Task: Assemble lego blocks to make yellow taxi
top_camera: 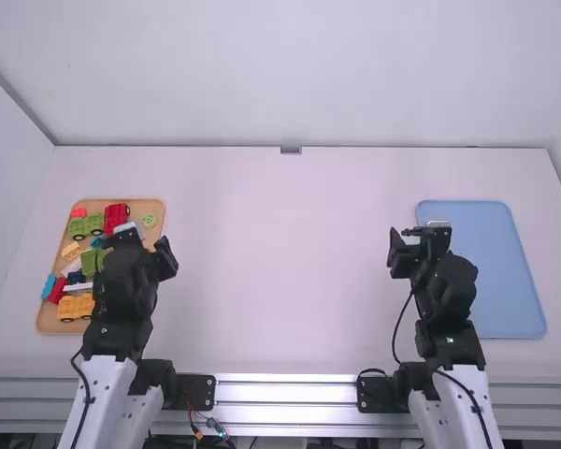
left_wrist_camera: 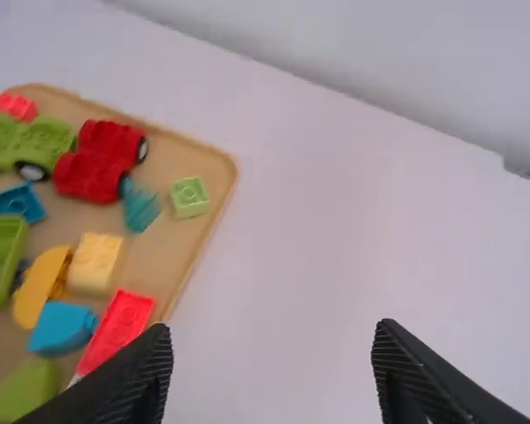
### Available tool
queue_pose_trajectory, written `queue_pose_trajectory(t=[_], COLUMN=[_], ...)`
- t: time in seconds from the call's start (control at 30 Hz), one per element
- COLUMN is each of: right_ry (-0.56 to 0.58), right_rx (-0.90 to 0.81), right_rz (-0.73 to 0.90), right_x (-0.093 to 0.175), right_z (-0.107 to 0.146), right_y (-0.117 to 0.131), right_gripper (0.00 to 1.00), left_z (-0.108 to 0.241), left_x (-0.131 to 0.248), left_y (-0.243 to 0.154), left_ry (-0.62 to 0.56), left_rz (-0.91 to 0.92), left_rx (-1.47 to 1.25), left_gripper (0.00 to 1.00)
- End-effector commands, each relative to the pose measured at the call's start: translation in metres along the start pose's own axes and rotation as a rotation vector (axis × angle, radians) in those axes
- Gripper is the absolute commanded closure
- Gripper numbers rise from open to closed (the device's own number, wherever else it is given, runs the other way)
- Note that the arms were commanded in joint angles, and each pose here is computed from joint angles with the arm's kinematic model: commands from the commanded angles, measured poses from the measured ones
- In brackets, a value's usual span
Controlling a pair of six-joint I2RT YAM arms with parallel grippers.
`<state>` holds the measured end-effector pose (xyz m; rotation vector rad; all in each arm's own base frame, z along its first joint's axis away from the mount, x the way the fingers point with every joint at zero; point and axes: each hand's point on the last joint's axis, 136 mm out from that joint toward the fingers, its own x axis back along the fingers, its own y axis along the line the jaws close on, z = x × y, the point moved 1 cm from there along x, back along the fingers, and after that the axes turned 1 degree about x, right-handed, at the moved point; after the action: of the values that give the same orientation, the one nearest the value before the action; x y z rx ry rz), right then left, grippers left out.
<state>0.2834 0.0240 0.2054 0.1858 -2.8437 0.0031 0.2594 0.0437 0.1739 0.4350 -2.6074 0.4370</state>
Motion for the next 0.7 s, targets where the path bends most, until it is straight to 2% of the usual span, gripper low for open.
queue_pose_trajectory(t=[0.0,0.17,0.23,0.33,0.5,0.67], right_ry=[-0.031,-0.015,-0.007,-0.007,0.006,0.012], right_rx=[0.000,0.002,0.001,0.001,0.004,0.004], right_rz=[-0.028,-0.057,-0.072,-0.079,-0.111,-0.129], right_x=[-0.003,-0.014,-0.022,-0.027,-0.041,-0.051], right_z=[-0.023,-0.033,-0.040,-0.046,-0.055,-0.060], right_y=[0.006,0.012,0.015,0.016,0.024,0.028], right_gripper=[0.36,0.28,0.23,0.19,0.11,0.06], left_z=[-0.015,-0.009,-0.003,0.002,0.018,0.034], left_x=[0.000,-0.004,-0.006,-0.008,-0.008,-0.011], left_y=[0.015,0.049,0.075,0.094,0.155,0.194], left_ry=[-0.017,0.058,0.113,0.162,0.260,0.356], left_rz=[-0.097,-0.261,-0.378,-0.443,-0.628,-0.655], left_rx=[0.140,0.286,0.392,0.473,0.707,0.841], left_gripper=[0.36,0.28,0.23,0.19,0.11,0.05])
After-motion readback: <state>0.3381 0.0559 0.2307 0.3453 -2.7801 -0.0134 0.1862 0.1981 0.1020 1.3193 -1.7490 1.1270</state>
